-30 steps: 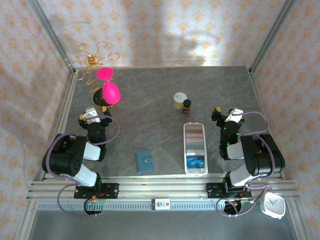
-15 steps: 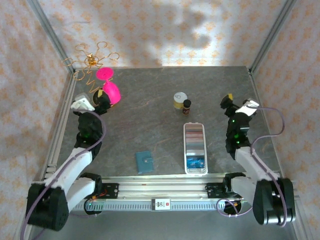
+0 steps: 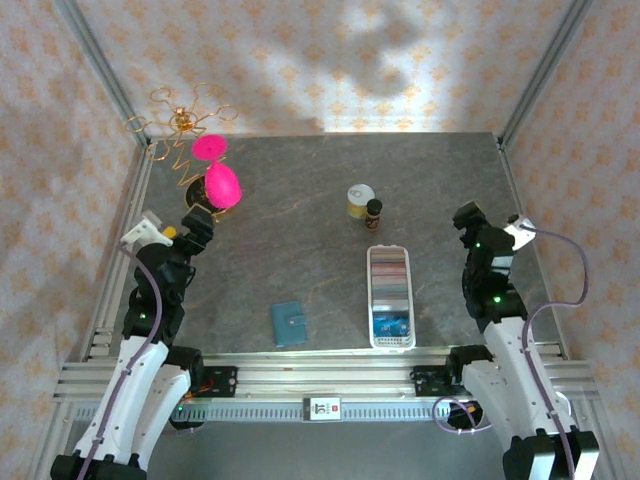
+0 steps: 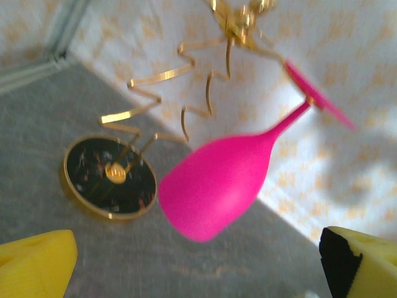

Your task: Put the credit cards into the card holder

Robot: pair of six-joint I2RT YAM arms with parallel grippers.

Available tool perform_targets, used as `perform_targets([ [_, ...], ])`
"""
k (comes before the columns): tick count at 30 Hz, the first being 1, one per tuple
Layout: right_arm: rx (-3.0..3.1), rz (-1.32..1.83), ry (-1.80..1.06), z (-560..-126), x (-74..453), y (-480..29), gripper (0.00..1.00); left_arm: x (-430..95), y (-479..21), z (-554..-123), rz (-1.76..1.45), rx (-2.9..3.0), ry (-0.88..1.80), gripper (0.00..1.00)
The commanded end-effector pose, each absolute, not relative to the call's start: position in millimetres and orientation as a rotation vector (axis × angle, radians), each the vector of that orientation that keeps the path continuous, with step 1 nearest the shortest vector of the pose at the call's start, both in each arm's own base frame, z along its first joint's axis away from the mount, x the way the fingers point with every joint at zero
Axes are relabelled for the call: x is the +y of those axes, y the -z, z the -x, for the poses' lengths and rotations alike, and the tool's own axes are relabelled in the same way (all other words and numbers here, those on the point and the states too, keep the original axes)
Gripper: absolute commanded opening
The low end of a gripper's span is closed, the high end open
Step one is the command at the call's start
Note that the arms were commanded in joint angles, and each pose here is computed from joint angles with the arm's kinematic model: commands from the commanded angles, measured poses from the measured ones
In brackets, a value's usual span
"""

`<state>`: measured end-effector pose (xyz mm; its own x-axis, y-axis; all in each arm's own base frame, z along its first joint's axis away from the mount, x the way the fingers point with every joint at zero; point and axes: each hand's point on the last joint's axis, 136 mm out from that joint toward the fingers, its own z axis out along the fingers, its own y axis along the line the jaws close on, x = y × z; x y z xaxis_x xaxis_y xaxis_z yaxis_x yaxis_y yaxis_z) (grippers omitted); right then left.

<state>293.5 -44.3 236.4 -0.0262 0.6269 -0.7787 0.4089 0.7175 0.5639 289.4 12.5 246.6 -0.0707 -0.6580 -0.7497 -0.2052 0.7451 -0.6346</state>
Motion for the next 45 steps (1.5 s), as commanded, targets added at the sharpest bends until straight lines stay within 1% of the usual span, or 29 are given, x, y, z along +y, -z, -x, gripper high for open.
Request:
perform_targets([
  [1,1.763,-0.714,-0.4,-292.4,-7.8,-249.5,0.9,-25.2,-212.0,-284.2,0.654,1.879,0.602,0.99],
  [5,1.803,-0.569,-0.678,-294.6,40.0,-271.8,0.84,-57.5,-180.0,-277.9,0.617,2.065,0.74,0.97],
  [8,1.857,-0.513,-0.788,-291.2,72.9,-276.6,0.8,-78.9,-162.3,-266.3,0.579,2.154,0.788,0.96],
  [12,1.96,-0.406,-0.856,-280.5,127.7,-268.5,0.73,-102.5,-140.3,-244.8,0.523,2.253,0.832,0.92],
  [16,2.104,-0.246,-0.878,-257.5,200.7,-241.1,0.66,-120.3,-119.0,-223.0,0.5,2.328,0.868,0.82],
  [18,2.178,-0.146,-0.875,-244.3,239.1,-220.7,0.59,-126.1,-107.4,-214.1,0.505,2.357,0.866,0.81],
  [22,2.324,0.071,-0.849,-217.9,312.8,-173.1,0.36,-140.7,-91.1,-198.3,0.498,2.41,0.879,0.73],
  [23,2.351,0.116,-0.842,-212.3,328.2,-162.4,0.32,-142.6,-87.1,-194.4,0.494,2.425,0.869,0.72],
  [26,2.423,0.172,-0.869,-201.5,360.1,-134.2,0.18,-142.8,-73.2,-183.8,0.493,2.473,0.833,0.68],
  [30,2.487,0.156,-0.976,-191.8,380.6,-103.3,0.1,-143.0,-56.2,-170.9,0.491,2.531,0.83,0.63],
  [32,2.518,0.122,-0.957,-191.9,381.5,-89.4,0.03,-142.3,-50.9,-166.2,0.484,2.549,0.827,0.62],
  [34,2.54,0.093,-0.932,-193.2,380.3,-78.9,0.0,-141.8,-48.5,-164.1,0.478,2.557,0.826,0.62],
  [38,2.587,0.093,-0.908,-191.4,383.9,-63.4,0.0,-148.1,-45.2,-160.7,0.458,2.572,0.872,0.61],
  [45,2.662,0.092,-0.807,-186.6,373.1,-36.7,0.0,-154.9,-38.0,-157.1,0.446,2.599,0.906,0.59],
])
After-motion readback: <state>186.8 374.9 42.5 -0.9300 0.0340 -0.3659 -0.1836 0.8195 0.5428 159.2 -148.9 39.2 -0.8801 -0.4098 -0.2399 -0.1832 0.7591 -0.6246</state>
